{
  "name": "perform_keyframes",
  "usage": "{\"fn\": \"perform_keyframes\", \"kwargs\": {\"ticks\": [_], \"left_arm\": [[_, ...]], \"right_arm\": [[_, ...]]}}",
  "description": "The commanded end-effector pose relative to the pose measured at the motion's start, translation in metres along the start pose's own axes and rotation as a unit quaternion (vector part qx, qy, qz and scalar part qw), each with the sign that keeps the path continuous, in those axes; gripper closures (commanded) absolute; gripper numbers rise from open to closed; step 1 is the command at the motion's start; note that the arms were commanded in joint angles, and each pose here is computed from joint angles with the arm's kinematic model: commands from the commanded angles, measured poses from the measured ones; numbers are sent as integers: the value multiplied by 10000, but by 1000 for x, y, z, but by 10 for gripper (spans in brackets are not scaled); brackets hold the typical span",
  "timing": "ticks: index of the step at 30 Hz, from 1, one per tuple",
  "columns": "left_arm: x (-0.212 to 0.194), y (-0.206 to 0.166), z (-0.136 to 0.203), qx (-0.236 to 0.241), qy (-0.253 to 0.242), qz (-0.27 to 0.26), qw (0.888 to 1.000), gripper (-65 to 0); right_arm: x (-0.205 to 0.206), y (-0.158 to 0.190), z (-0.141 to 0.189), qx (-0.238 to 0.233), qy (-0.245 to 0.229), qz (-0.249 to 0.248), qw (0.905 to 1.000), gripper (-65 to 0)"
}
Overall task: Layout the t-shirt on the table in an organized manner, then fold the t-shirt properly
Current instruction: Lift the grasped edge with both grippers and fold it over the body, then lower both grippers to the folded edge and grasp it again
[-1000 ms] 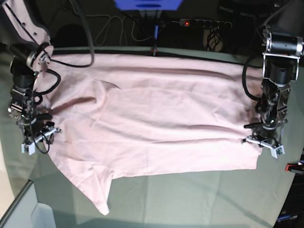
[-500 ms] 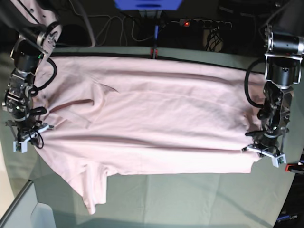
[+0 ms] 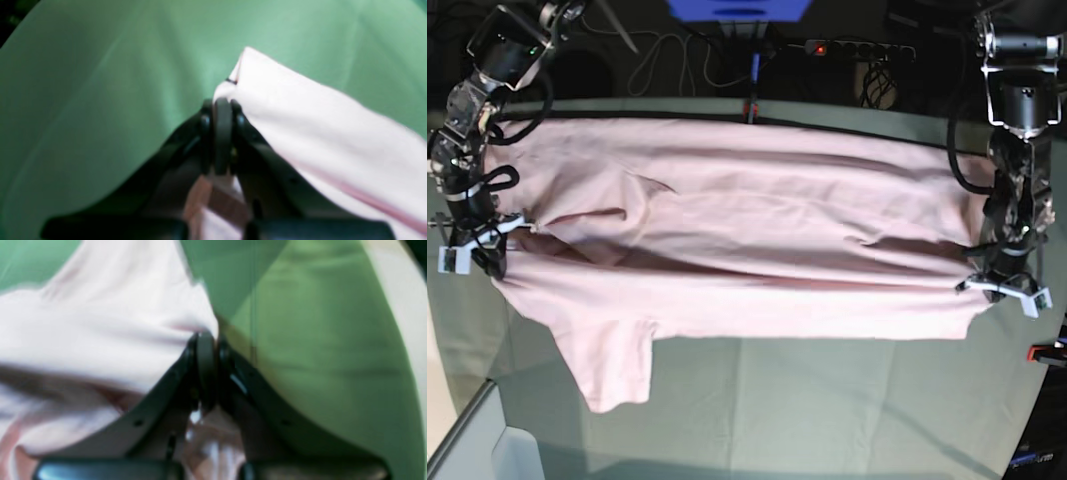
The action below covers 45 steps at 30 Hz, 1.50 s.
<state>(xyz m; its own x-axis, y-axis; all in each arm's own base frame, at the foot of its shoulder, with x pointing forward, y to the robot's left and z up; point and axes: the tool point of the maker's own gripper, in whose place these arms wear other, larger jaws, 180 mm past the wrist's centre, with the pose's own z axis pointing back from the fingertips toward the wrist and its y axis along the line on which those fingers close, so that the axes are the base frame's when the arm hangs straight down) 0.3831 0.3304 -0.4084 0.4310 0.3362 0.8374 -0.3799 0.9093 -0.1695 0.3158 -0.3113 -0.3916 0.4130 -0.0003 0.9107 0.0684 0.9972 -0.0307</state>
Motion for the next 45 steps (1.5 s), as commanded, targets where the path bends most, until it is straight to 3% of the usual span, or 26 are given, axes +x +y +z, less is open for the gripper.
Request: {"fn": "perform_keyframes", "kwargs": {"ticks": [1, 7, 16, 19, 21, 26, 29, 32, 37, 45], "left_arm": [[32, 3, 2, 0, -418, -33, 9991, -1], [25, 4, 13, -47, -431, -112, 9990, -1], [-11, 6, 23, -41, -130, -98, 9999, -1], [-14, 5, 23, -40, -96, -85, 9999, -5], [-21, 5, 23, -46, 93, -80, 9999, -43], [-35, 15, 24, 96, 611, 213, 9979, -205], [-26, 33, 28, 343, 468, 762, 9954, -231], [-11, 47, 34, 531, 187, 1115, 9922, -232], [13, 55, 36, 596, -119, 1231, 9905, -234], [30, 53, 32, 545, -251, 1185, 9911, -234]], "right_arm": [[18, -9, 4, -119, -314, 18, 9994, 0], [8, -21, 22, -424, -301, -115, 9986, 0], [-21, -19, 36, -366, 55, -63, 9993, 0], [-31, -7, 37, -147, 225, 104, 9996, 0], [-34, -4, 39, -49, 310, 232, 9992, -22], [-36, -4, 40, -25, 335, 263, 9991, -168], [-33, -6, 41, -61, 300, 268, 9992, -240], [-14, -29, 51, -436, 56, 297, 9986, -268], [15, -37, 57, -704, -336, 331, 9964, -270], [36, -37, 48, -724, -592, 307, 9951, -274]]}}
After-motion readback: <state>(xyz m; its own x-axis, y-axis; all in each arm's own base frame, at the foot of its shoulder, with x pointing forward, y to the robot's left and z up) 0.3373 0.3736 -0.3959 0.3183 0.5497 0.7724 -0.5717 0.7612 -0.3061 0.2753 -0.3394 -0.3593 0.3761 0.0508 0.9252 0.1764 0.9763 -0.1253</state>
